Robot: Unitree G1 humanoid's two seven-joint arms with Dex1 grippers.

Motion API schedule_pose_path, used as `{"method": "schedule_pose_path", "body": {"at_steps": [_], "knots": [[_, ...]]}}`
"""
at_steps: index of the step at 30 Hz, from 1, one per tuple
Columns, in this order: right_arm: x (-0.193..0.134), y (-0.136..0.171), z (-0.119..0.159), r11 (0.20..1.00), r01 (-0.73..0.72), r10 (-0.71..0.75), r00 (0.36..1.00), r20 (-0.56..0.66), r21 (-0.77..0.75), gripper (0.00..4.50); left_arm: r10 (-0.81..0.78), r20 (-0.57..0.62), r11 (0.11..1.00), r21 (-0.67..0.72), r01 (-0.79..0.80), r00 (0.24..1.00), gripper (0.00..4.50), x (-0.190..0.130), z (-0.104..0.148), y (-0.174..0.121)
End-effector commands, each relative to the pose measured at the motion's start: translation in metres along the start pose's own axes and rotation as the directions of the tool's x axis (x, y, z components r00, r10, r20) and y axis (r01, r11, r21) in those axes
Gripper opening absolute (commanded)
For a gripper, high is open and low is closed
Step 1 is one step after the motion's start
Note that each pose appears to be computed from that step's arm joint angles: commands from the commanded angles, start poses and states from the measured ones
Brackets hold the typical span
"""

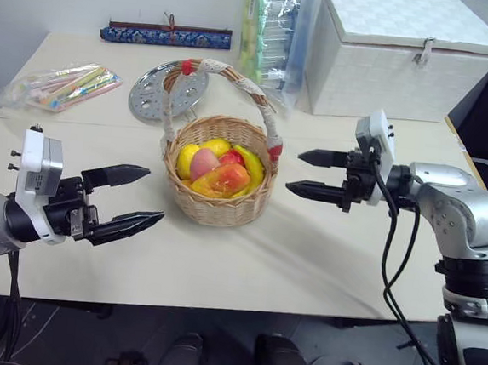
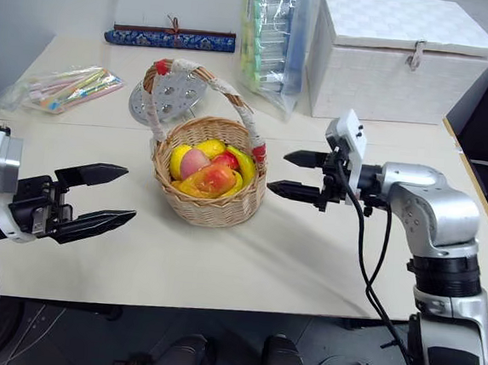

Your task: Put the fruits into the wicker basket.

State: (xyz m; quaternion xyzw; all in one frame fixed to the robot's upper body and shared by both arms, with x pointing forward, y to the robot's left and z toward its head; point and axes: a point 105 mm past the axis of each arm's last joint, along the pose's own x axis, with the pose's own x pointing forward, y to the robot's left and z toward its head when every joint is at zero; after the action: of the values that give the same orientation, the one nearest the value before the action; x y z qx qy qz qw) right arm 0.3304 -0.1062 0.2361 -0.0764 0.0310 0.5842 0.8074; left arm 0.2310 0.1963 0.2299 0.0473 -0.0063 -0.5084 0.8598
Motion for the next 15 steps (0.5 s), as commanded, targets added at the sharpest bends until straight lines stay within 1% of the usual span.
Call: {"method": "schedule_pose_path", "body": {"at_steps": [1, 3, 5, 7, 11, 13, 15], "knots": [[0.018, 0.001, 0.014, 0.995, -0.039, 0.044, 0.998, 0.054, -0.093, 4.47, -0.01, 0.004, 1.0, 0.026, 0.01, 1.0, 4.5, 0.001, 0.004, 0.0], [0.028, 0.001, 0.02, 0.994, -0.053, 0.061, 0.994, 0.094, -0.091, 4.47, -0.015, 0.003, 0.999, 0.028, 0.015, 1.0, 4.5, 0.002, 0.003, 0.0], [0.036, 0.003, 0.023, 0.994, -0.064, 0.075, 0.99, 0.117, -0.091, 4.08, -0.004, 0.007, 0.999, 0.032, 0.003, 1.0, 4.5, 0.002, 0.003, 0.0], [0.039, 0.005, 0.019, 0.991, -0.08, 0.091, 0.99, 0.11, -0.104, 3.53, 0.007, 0.011, 0.999, 0.031, -0.007, 1.0, 4.5, 0.002, 0.003, 0.0], [0.039, 0.002, 0.018, 0.993, -0.054, 0.068, 0.989, 0.128, -0.104, 2.18, 0.013, 0.037, 1.0, 0.02, -0.014, 0.999, 4.5, 0.002, 0.005, -0.001], [0.037, 0.0, 0.02, 0.994, -0.037, 0.053, 0.987, 0.153, -0.107, 1.6, 0.013, 0.037, 1.0, 0.023, -0.014, 0.999, 4.5, 0.004, 0.005, -0.001], [0.03, 0.0, 0.02, 0.993, -0.023, 0.043, 0.983, 0.179, -0.112, 0.92, 0.01, 0.035, 1.0, 0.024, -0.011, 0.999, 4.5, 0.006, 0.005, -0.001]]}}
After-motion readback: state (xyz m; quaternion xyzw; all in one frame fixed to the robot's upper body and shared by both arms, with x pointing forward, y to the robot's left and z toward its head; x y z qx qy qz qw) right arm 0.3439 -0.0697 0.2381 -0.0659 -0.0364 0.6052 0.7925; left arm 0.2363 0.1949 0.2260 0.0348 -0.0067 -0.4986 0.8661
